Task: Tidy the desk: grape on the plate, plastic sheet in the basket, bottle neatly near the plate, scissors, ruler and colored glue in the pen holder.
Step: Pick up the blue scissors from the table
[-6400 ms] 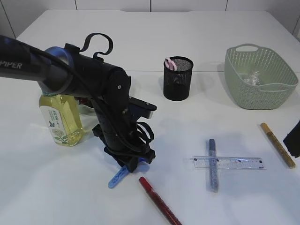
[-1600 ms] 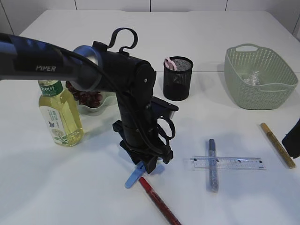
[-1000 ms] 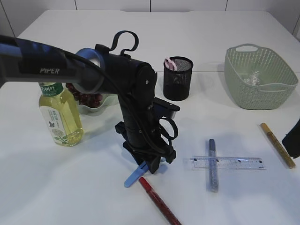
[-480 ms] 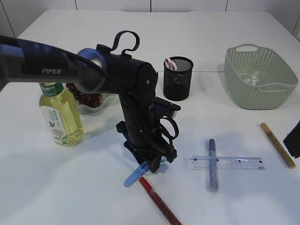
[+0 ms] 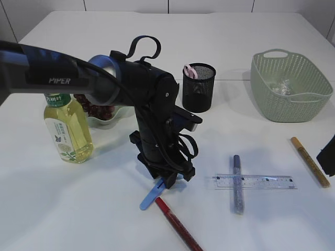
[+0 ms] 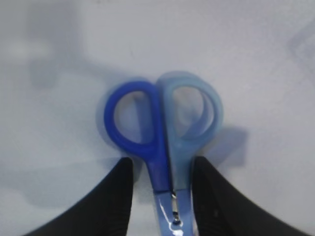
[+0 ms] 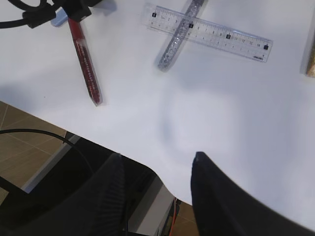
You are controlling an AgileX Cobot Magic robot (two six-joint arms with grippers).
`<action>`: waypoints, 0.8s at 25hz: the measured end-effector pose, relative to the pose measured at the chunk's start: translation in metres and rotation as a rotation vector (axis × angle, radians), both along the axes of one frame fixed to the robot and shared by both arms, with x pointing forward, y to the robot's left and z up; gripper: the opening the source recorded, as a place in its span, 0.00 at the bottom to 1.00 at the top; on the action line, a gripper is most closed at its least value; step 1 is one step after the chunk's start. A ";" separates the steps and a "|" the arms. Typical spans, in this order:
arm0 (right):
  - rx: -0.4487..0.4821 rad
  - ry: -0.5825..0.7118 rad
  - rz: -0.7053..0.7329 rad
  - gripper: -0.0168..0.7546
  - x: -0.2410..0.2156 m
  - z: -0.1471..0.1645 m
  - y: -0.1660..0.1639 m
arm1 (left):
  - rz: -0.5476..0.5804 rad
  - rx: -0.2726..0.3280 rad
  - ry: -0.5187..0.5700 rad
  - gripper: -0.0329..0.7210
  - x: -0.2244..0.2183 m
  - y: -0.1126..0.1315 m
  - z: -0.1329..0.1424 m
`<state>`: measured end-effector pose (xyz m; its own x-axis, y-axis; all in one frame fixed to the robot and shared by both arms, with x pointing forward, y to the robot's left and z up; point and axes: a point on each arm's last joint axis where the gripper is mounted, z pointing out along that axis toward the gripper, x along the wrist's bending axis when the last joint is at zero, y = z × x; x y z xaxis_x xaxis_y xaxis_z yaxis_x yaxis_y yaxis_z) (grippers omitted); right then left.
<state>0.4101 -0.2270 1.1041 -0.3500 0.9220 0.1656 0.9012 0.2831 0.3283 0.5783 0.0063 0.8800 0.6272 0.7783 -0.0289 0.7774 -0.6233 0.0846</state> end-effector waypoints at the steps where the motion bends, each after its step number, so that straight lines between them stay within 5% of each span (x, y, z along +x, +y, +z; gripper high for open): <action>1: 0.000 0.000 0.000 0.49 0.000 0.000 0.000 | 0.001 0.001 -0.001 0.45 0.000 0.000 0.000; 20: -0.002 -0.001 0.000 0.49 0.000 0.000 0.000 | 0.032 0.002 0.001 0.38 0.000 0.000 -0.001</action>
<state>0.4102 -0.2272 1.1041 -0.3501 0.9223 0.1634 0.9009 0.2838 0.3283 0.5784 0.0065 0.8794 0.6017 0.7982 -0.0284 0.7973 -0.5980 0.0823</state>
